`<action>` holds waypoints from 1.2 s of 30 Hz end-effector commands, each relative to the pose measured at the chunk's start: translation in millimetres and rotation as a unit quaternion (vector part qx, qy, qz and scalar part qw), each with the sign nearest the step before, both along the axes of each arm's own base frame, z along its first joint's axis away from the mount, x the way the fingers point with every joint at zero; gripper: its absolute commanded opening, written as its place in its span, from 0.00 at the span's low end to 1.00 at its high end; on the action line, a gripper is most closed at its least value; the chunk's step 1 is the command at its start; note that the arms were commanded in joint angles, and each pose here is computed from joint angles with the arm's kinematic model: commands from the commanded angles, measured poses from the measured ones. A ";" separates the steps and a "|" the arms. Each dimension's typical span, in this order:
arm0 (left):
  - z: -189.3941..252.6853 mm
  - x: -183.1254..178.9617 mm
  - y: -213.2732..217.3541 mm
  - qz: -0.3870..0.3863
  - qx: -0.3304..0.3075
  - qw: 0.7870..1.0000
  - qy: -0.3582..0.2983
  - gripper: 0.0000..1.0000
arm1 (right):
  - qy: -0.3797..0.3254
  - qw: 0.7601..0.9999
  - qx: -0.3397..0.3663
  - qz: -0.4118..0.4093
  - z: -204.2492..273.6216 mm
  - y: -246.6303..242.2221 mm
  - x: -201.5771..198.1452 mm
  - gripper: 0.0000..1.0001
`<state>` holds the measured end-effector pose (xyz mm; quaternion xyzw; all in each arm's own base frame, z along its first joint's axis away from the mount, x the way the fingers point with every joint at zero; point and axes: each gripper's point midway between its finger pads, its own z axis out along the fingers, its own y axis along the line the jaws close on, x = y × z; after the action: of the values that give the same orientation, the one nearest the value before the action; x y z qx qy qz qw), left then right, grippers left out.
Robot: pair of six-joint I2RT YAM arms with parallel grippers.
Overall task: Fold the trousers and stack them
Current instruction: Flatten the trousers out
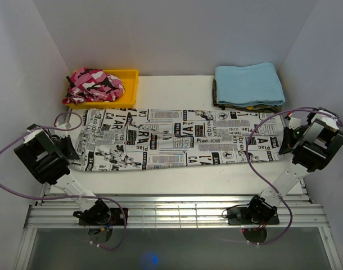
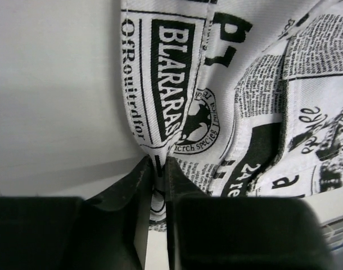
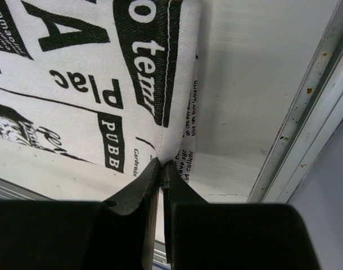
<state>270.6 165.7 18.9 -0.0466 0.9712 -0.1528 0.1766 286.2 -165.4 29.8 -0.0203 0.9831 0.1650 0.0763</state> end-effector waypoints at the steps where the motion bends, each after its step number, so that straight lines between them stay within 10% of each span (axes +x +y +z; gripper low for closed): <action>1: -3.2 -4.5 -2.7 0.001 -0.011 1.000 0.017 0.03 | -0.033 0.999 -0.014 0.006 15.0 -14.1 13.6 0.08; 11: 102.5 33.2 37.8 -0.050 0.080 0.988 -0.121 0.00 | -0.085 0.992 -0.046 0.076 62.5 -33.6 1.0 0.08; 23: -9.5 -52.3 14.6 -0.104 0.073 0.992 -0.019 0.00 | 0.003 0.979 -0.097 0.176 -21.1 -33.7 -75.7 0.08; 24: -14.0 -55.7 15.7 -0.106 0.076 0.991 -0.010 0.00 | 0.009 0.980 -0.095 0.177 -22.6 -33.1 -78.7 0.25; 28: 0.9 -48.7 20.8 -0.110 0.082 0.990 -0.039 0.52 | -0.003 0.979 -0.103 0.176 -9.5 -38.4 -70.1 0.58; 36: 66.2 -1.9 47.4 -0.100 0.116 0.980 -0.126 0.66 | -0.053 0.976 -0.110 0.181 38.1 -46.2 -28.6 0.72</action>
<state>231.4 191.4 36.5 0.0678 0.9706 -0.0951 0.2106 226.5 -195.7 43.9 -0.1927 0.9752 0.0947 0.0529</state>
